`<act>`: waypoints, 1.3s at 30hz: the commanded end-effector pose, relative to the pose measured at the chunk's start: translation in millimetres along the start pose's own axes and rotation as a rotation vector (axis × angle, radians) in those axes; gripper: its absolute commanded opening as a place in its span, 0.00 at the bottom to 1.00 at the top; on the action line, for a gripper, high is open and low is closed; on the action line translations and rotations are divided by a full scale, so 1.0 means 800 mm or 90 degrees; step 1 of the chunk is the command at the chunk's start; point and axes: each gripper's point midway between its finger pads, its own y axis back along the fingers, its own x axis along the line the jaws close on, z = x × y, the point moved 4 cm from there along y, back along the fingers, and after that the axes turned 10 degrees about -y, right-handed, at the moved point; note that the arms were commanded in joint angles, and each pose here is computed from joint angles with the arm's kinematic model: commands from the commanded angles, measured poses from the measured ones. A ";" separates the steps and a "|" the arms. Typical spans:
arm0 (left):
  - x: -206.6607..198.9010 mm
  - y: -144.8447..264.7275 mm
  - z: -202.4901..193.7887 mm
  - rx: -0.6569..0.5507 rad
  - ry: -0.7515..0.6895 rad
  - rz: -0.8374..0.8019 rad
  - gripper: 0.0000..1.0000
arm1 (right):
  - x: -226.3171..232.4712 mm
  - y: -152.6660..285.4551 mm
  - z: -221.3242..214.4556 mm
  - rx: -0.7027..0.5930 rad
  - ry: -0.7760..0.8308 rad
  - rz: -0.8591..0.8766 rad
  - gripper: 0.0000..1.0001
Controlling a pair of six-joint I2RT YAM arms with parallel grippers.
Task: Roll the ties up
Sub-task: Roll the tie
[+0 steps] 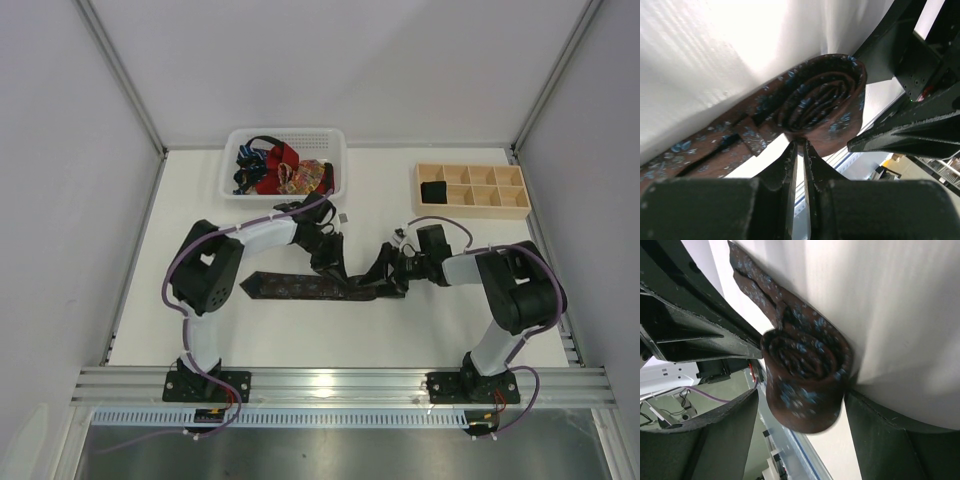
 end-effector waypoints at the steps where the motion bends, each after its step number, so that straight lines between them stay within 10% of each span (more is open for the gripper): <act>1: 0.011 -0.001 0.003 -0.006 -0.012 0.005 0.14 | 0.007 -0.013 0.007 -0.012 0.030 0.024 0.76; 28: 0.023 -0.004 0.003 -0.003 -0.013 0.000 0.13 | 0.017 -0.041 0.006 -0.023 -0.040 -0.023 0.48; 39: -0.006 0.036 0.004 -0.034 -0.010 -0.041 0.15 | 0.012 -0.037 0.010 -0.026 -0.020 -0.041 0.71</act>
